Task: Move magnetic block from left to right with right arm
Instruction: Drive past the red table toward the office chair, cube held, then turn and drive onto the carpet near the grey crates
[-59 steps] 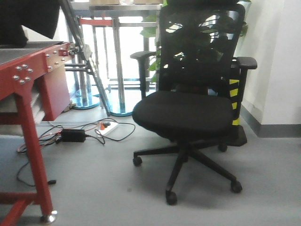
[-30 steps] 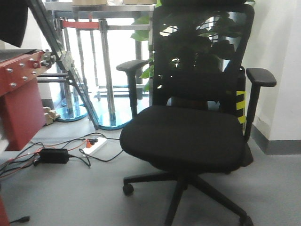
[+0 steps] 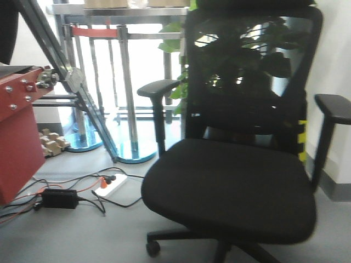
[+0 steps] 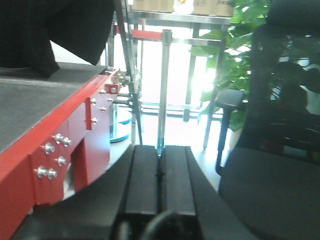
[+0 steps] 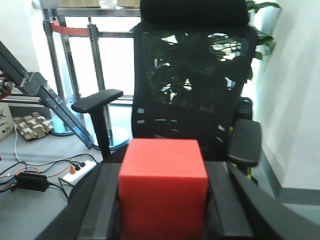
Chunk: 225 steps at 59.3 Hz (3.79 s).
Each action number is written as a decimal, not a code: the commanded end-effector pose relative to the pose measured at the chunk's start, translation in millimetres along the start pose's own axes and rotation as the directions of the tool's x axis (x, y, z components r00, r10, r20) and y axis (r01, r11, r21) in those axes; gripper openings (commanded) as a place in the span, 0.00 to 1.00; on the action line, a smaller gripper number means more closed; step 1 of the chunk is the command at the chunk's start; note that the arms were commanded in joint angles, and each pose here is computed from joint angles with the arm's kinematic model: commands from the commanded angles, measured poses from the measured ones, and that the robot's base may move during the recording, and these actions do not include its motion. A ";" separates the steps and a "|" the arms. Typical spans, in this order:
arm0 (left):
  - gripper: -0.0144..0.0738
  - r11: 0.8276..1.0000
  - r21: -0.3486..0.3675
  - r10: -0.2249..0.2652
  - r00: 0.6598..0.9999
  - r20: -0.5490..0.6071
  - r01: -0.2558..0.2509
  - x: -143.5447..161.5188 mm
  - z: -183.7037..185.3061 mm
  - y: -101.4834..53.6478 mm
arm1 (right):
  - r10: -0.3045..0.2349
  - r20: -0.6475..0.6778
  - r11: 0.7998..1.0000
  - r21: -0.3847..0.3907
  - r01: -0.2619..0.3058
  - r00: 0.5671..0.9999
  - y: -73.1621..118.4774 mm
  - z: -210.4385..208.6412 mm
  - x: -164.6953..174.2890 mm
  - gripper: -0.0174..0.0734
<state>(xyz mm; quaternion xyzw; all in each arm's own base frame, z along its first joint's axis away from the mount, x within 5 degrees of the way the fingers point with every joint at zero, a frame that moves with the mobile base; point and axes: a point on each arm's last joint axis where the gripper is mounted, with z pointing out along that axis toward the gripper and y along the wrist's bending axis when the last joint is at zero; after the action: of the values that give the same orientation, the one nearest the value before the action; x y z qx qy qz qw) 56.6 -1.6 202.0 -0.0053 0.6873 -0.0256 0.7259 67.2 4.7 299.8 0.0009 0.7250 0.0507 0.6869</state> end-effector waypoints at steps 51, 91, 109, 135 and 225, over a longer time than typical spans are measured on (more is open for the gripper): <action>0.03 1.000 0.009 -0.005 0.996 0.088 0.004 -5.4 -0.8 -0.5 | -0.017 0.106 1.000 0.000 0.017 0.994 0.8 -1.4 -16.2 0.47; 0.03 1.000 0.009 -0.005 0.996 0.088 0.004 -5.4 -0.8 -0.5 | -0.017 0.106 1.000 0.000 0.017 0.994 0.8 -1.4 -16.2 0.47; 0.03 1.000 0.009 -0.005 0.996 0.088 0.004 -5.4 -0.8 -0.5 | -0.017 0.106 1.000 0.000 0.017 0.994 0.8 -1.4 -16.2 0.47; 0.03 1.000 0.009 -0.005 0.996 0.088 0.004 -5.4 -0.8 -0.5 | -0.017 0.106 1.000 0.000 0.017 0.994 0.8 -1.4 -16.2 0.47; 0.03 1.000 0.009 -0.005 0.996 0.088 0.004 -5.4 -0.8 -0.5 | -0.005 0.139 1.000 -0.007 0.006 0.990 1.3 -1.7 -19.1 0.47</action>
<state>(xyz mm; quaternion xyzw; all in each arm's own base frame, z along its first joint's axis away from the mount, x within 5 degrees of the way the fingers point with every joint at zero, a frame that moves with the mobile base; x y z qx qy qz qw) 56.6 -1.6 202.0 -0.0053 0.6873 -0.0256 0.7259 67.2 4.7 300.8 0.0008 0.7212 0.0511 0.6908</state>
